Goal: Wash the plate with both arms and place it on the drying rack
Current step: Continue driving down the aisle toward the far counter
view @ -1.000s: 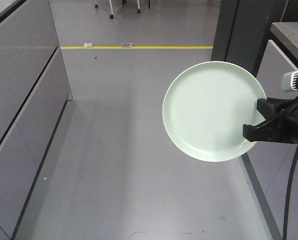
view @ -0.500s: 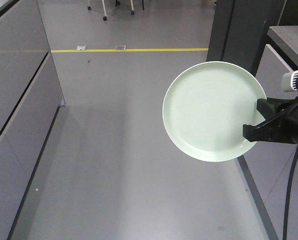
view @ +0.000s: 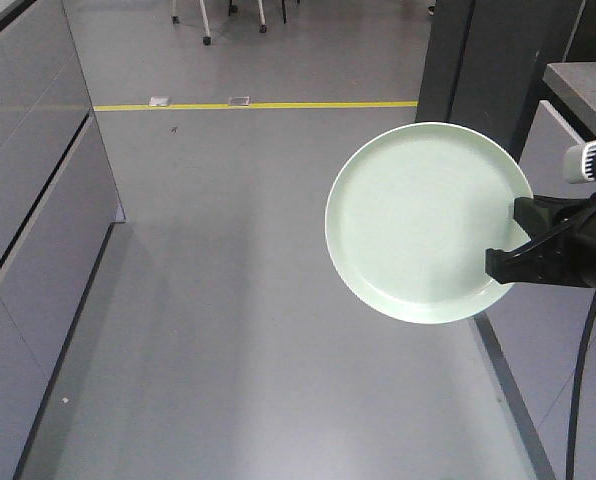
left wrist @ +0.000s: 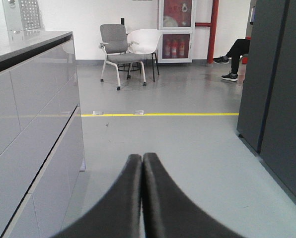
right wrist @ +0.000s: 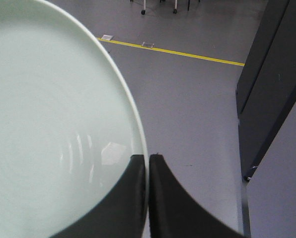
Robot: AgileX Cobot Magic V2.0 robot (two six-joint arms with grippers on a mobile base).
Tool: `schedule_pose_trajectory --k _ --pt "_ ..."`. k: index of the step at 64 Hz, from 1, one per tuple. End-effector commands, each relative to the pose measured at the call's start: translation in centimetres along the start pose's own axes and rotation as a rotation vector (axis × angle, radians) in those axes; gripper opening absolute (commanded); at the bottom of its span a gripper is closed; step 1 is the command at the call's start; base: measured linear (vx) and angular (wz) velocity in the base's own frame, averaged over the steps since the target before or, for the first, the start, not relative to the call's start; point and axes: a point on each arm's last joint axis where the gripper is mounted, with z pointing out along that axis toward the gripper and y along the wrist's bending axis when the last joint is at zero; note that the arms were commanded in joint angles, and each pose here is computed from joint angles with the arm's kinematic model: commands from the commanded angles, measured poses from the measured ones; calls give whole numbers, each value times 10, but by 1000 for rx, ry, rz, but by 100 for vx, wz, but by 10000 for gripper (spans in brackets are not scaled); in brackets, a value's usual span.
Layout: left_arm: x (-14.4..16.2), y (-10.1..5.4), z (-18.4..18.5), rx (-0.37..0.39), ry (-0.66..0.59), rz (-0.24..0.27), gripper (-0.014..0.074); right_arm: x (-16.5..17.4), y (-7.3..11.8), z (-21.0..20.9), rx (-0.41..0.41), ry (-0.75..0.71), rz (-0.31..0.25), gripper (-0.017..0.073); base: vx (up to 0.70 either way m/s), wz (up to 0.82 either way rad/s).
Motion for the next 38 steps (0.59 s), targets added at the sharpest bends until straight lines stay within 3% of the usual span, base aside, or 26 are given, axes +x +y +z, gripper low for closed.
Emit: schedule_pose_trajectory --k 1,38 --pt "-2 0 -1 10 -69 -11 -6 -19 -3 -7 20 -126 1 -10 14 3" --pt "-2 0 -1 10 -69 -11 -6 -19 -3 -7 20 -126 1 -10 14 2"
